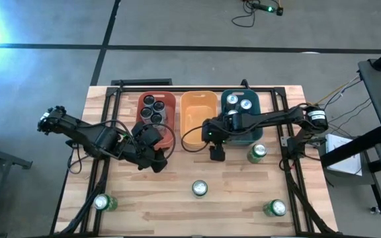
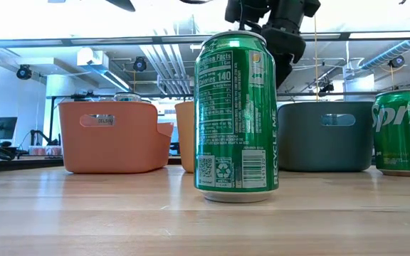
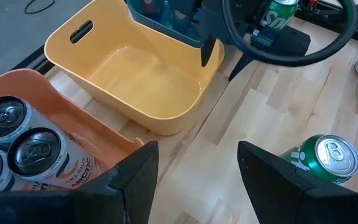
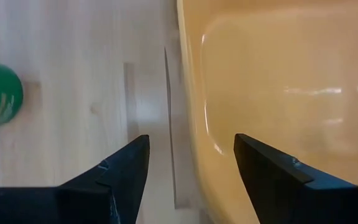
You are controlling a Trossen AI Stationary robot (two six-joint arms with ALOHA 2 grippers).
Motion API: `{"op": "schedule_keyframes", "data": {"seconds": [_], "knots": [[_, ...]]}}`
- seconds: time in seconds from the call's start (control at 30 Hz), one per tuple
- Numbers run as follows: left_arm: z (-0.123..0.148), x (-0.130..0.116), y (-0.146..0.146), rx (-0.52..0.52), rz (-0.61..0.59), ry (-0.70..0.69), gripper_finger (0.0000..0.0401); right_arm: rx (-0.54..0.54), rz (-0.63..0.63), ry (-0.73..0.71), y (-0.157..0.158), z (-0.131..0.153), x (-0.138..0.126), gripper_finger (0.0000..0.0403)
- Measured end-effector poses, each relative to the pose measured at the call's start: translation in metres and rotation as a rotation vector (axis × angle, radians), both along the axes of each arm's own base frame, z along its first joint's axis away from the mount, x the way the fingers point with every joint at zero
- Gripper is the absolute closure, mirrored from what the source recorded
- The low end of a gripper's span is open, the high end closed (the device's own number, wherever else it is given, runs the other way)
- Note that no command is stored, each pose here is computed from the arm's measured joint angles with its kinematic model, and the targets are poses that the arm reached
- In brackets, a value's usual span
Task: Sort soda cans
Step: Adjust the yellow bin
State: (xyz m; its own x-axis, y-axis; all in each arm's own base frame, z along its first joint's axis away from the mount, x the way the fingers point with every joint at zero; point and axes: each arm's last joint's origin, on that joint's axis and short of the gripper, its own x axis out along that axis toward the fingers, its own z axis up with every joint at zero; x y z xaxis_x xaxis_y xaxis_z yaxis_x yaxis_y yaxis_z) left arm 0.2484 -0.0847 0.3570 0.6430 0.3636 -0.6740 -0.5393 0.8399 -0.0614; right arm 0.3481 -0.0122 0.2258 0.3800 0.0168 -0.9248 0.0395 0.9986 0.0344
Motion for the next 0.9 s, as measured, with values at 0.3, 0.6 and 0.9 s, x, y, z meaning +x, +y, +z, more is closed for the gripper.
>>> {"op": "schedule_keyframes", "data": {"seconds": [0.3,0.6,0.9], "knots": [[0.0,0.001,0.0,-0.008,0.005,-0.011,0.0197,-0.005,-0.012,-0.16,-0.001,-0.001,0.019,0.0173],[0.001,0.001,0.0,-0.023,0.018,-0.022,0.0197,0.008,-0.04,-0.199,-0.001,-0.016,0.032,0.0226],[0.001,0.001,-0.001,-0.028,0.023,-0.027,0.0197,-0.02,-0.014,-0.214,-0.003,-0.015,0.034,0.03]]}}
